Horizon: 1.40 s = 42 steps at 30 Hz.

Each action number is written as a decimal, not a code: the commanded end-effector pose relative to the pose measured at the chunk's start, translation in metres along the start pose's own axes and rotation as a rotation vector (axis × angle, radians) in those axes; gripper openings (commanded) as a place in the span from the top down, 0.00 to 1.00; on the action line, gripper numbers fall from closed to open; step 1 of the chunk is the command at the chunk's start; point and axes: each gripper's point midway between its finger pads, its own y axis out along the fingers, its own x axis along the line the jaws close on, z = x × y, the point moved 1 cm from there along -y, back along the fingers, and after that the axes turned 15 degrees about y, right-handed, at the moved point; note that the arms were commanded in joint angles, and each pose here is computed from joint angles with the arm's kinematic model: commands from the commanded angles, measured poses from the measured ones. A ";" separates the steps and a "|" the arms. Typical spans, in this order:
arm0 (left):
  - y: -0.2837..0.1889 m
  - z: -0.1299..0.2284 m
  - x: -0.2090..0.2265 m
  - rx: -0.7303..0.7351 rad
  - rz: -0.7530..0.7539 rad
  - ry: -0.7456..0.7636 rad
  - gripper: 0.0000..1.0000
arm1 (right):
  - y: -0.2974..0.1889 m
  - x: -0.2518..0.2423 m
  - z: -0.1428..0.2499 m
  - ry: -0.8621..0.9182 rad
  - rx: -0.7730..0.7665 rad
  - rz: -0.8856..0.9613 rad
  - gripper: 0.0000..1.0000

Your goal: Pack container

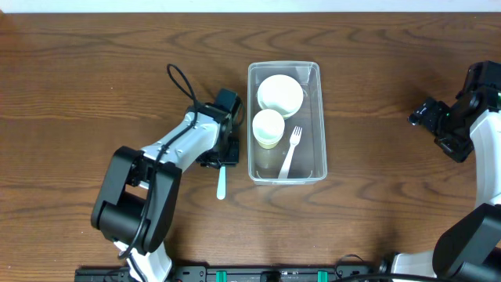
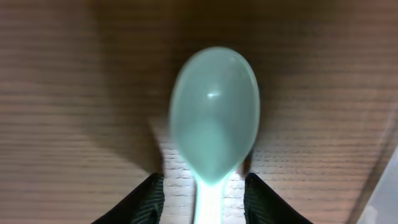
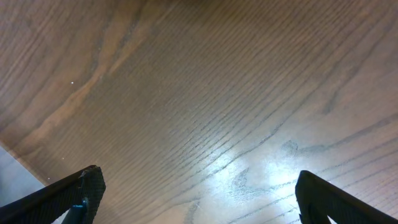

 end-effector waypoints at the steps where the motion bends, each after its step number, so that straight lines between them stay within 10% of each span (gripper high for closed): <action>1: 0.007 0.007 -0.005 0.028 0.014 0.022 0.57 | -0.001 -0.001 -0.002 -0.001 -0.003 0.000 0.01; 14: 0.007 0.006 0.000 0.022 -0.016 0.021 0.93 | -0.001 -0.001 -0.002 -0.001 -0.003 0.000 0.01; 28: -0.145 -0.032 0.015 -0.219 -0.006 0.003 0.93 | -0.001 -0.001 -0.002 -0.001 -0.003 0.000 0.01; 34: -0.227 -0.044 -0.024 -0.447 0.063 0.065 0.94 | -0.001 -0.001 -0.002 -0.001 -0.003 0.000 0.01; 42: -0.224 -0.056 -0.118 -0.521 0.187 0.185 0.94 | -0.001 -0.001 -0.002 -0.001 -0.003 0.000 0.01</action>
